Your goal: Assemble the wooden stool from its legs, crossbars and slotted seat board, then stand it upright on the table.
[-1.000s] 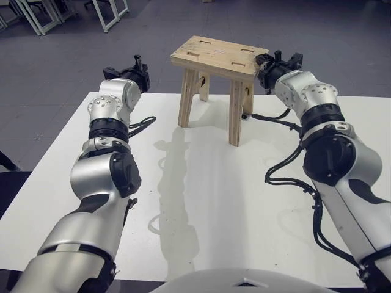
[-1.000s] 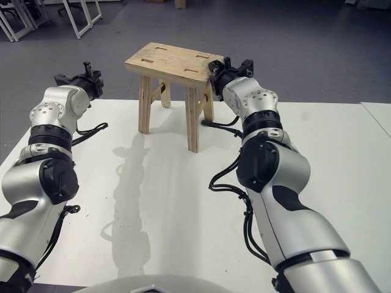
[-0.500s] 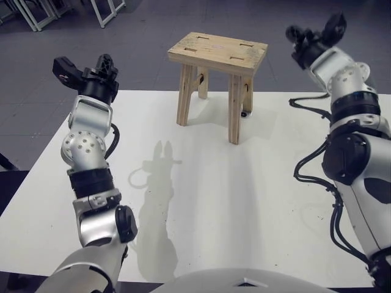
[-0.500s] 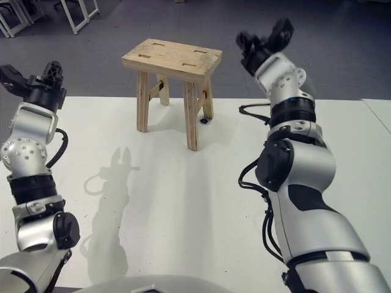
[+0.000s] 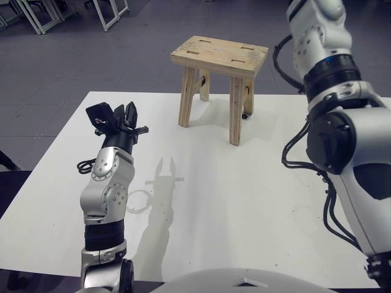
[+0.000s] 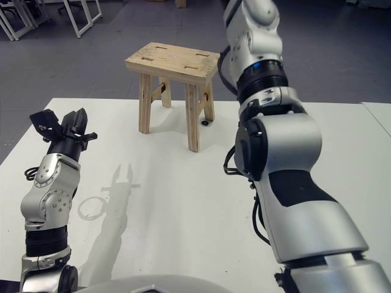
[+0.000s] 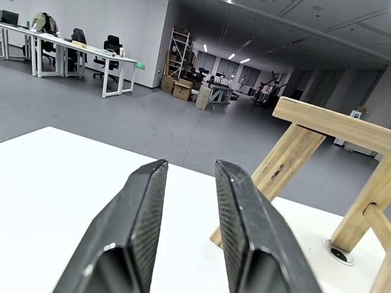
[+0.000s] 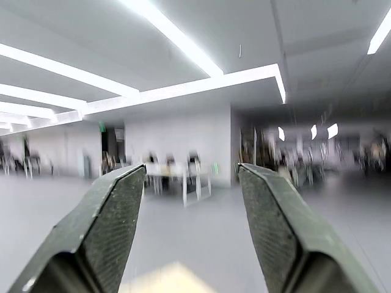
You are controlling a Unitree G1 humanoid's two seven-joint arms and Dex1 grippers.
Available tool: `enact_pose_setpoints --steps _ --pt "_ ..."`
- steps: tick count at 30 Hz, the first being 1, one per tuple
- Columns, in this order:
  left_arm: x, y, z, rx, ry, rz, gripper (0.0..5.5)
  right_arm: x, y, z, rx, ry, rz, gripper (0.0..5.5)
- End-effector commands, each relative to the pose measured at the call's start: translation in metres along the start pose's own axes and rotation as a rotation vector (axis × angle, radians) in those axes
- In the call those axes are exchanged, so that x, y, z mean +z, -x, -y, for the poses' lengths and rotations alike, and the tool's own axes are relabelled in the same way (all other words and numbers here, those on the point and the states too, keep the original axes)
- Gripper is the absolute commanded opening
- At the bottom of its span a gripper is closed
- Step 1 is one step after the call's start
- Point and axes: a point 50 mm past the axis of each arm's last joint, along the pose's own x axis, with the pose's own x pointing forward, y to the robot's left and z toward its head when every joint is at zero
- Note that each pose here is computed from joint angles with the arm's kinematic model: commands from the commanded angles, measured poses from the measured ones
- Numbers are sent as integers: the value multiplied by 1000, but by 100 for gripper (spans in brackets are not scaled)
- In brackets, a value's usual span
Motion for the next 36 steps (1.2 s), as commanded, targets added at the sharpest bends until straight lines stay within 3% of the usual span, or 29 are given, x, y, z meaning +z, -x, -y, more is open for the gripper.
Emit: enact_pose_setpoints --steps 1,3,5,8,12,15,18,21,26,30,36 --pt "-14 3 -4 45 -12 -93 140 -138 56 -11 82 -37 -568 277" --pt "-23 8 -1 43 1 -135 140 -168 84 -4 55 -39 -697 277" --pt "-29 11 3 39 27 -163 140 -164 86 6 15 -83 -678 277" --pt "-31 12 6 36 46 -174 140 -128 58 3 44 -181 -520 277" --pt "-19 6 14 -20 39 -107 140 -55 28 1 180 -310 -179 277" --pt "-11 11 17 -38 46 -21 140 -15 41 4 229 -300 -8 277" --pt "-12 18 24 -57 42 6 140 -3 68 6 186 -165 43 277" --pt "-19 23 34 -90 -17 -5 140 -13 103 8 87 -50 11 277" --pt "-25 33 42 -126 -225 24 140 -73 193 -1 -126 136 -181 277" --pt "-19 32 47 -115 -318 103 140 -119 251 -4 -249 167 -372 277" --pt "-25 41 65 -186 -245 154 140 -124 258 -15 -314 156 -359 277"
